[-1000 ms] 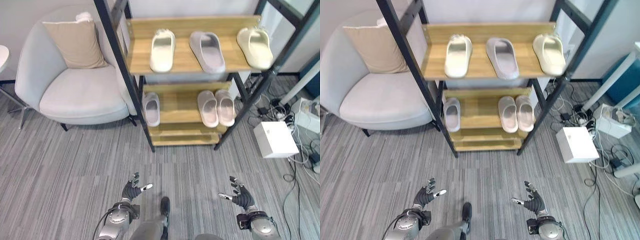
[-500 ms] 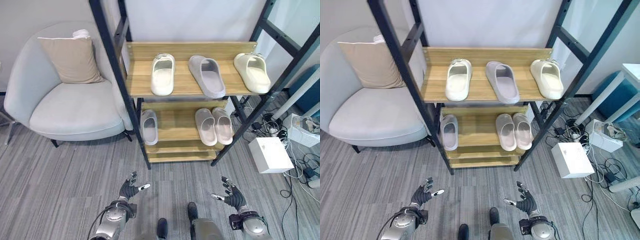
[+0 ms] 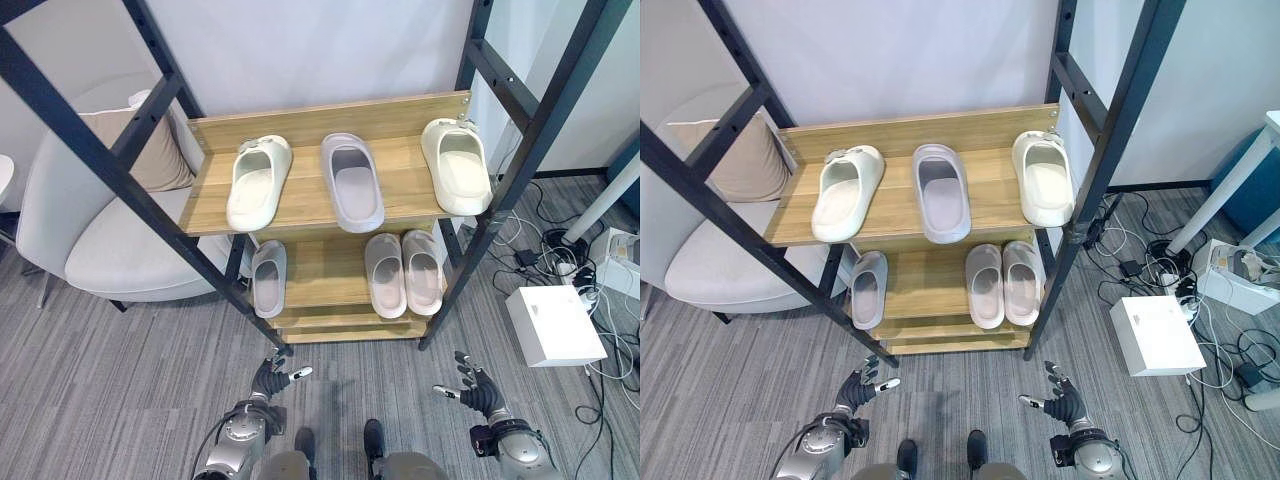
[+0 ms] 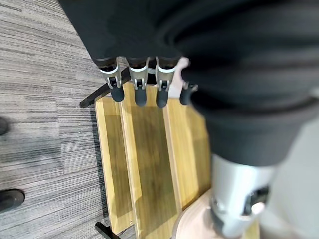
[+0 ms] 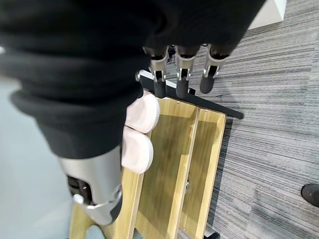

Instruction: Arrange the slippers neatly on the shoe rack.

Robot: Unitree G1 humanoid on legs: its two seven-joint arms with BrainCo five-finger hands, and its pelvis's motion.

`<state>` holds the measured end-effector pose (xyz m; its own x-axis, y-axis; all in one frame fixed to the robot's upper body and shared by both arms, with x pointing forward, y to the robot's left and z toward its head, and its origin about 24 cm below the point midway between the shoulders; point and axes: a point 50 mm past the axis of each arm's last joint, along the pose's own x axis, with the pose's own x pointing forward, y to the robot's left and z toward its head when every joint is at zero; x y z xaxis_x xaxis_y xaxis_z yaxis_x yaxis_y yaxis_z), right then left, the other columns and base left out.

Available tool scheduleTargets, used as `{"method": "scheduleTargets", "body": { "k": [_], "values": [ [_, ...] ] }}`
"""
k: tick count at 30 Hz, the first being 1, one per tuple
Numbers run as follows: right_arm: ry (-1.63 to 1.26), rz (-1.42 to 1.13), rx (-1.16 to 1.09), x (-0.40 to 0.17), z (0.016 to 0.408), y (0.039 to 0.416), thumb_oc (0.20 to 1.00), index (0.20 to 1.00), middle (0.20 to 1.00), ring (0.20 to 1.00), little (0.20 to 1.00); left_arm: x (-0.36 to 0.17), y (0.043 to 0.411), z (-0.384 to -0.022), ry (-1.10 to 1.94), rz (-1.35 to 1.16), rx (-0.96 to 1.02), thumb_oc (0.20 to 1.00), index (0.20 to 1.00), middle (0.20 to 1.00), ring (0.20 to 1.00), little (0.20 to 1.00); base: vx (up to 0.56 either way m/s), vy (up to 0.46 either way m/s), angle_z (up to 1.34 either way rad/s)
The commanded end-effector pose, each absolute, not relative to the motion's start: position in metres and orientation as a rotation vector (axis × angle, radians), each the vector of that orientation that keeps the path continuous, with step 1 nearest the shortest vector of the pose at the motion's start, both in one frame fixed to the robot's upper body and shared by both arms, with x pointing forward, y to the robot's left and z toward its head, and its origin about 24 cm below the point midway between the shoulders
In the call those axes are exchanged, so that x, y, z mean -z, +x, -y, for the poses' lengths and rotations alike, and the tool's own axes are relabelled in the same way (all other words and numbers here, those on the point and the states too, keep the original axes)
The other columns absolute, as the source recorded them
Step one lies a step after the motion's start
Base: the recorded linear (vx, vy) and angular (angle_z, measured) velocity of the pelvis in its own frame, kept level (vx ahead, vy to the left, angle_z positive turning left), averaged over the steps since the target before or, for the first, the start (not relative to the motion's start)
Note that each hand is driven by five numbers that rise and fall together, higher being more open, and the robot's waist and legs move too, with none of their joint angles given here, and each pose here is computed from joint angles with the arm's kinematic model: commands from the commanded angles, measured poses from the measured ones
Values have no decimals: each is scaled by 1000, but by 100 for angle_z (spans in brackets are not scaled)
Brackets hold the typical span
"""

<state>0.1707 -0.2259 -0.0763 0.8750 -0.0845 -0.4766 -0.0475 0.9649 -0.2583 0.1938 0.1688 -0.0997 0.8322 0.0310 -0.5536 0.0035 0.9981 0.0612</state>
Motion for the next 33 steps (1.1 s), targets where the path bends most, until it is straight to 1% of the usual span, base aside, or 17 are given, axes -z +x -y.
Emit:
{"method": "scheduleTargets", "body": {
  "k": [1, 10, 16, 18, 19, 23, 28, 31, 33],
  "values": [
    [-281, -424, 61, 59, 241, 170, 1000, 1000, 1000, 1000, 1000, 87, 212, -166, 94, -505, 9, 1000, 1000, 1000, 1000, 1000, 235, 85, 4],
    [-284, -442, 43, 62, 236, 168, 1000, 1000, 1000, 1000, 1000, 95, 197, -172, 84, -550, -13, 1000, 1000, 1000, 1000, 1000, 196, 121, -9],
    [-262, -396, -10, 59, 215, 182, 1000, 1000, 1000, 1000, 1000, 93, 201, -173, 87, -539, -7, 1000, 1000, 1000, 1000, 1000, 126, 191, -10],
    [-264, -400, -14, 60, 214, 182, 1000, 1000, 1000, 1000, 1000, 92, 201, -173, 90, -536, -7, 1000, 1000, 1000, 1000, 1000, 34, 18, 13],
    [-295, -394, -32, 59, 213, 183, 1000, 1000, 1000, 1000, 1000, 88, 207, -177, 102, -510, -16, 1000, 1000, 1000, 1000, 1000, 29, -25, 13],
    [-293, -401, -84, 61, 205, 180, 1000, 1000, 1000, 1000, 1000, 92, 203, -183, 112, -538, -35, 1000, 1000, 1000, 1000, 1000, 63, -59, 18],
    [-385, -373, -121, 53, 212, 178, 1000, 1000, 1000, 1000, 1000, 94, 200, -184, 102, -549, -35, 1000, 1000, 1000, 1000, 1000, 37, -50, 1],
    [-478, -281, -176, 33, 214, 185, 1000, 1000, 1000, 1000, 1000, 96, 197, -186, 116, -566, -24, 1000, 1000, 1000, 1000, 1000, -5, -38, 16],
    [-605, -82, -249, -11, 214, 195, 1000, 1000, 1000, 1000, 1000, 99, 194, -191, 139, -583, -21, 1000, 1000, 1000, 1000, 1000, -11, -18, 0]
  ]
}}
